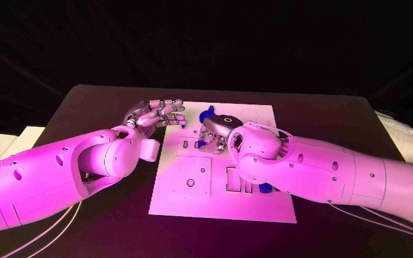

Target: Assemble the parts on the task board

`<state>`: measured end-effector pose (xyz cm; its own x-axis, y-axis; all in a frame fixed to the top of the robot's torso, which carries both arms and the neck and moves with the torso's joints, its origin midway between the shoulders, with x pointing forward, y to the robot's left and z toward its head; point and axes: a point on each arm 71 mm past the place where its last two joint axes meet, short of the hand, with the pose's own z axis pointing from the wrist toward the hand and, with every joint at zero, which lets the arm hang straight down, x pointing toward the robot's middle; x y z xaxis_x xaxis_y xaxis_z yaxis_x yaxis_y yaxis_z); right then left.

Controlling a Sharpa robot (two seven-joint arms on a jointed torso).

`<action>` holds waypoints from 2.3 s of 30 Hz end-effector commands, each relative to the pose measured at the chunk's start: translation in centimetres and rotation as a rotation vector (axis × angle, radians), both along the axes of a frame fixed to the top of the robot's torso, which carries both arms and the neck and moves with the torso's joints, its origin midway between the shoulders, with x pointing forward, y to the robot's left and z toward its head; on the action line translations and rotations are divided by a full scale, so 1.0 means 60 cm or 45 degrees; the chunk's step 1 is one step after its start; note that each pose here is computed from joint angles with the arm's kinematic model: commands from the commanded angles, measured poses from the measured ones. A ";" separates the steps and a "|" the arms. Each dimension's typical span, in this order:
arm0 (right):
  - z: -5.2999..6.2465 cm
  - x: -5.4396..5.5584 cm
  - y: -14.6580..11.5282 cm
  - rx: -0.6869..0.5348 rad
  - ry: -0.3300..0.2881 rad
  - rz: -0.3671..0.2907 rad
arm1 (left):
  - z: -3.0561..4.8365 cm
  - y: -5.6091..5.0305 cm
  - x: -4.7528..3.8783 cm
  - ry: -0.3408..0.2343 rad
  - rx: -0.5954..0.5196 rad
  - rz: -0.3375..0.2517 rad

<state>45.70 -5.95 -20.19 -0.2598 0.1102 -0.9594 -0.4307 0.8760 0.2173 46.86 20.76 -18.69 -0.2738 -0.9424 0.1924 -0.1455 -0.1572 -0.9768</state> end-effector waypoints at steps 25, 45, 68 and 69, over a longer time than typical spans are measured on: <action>0.008 -0.003 -0.011 0.154 -0.123 0.037 | 0.001 -0.004 -0.002 0.004 -0.010 -0.021; 0.051 -0.032 -0.095 0.617 -0.183 0.159 | -0.011 0.001 -0.004 0.044 0.008 -0.024; 0.074 -0.060 -0.154 0.854 -0.311 0.200 | -0.049 -0.056 -0.037 0.331 0.016 -0.343; 0.074 -0.060 -0.153 0.855 -0.310 0.202 | -0.049 -0.060 -0.038 0.337 0.009 -0.361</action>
<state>42.27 -15.23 -16.03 -0.1210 0.6514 -0.7490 -0.6242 0.5368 0.5677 45.10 18.08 -21.47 -0.3934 -0.8877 0.2394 -0.3766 -0.0819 -0.9227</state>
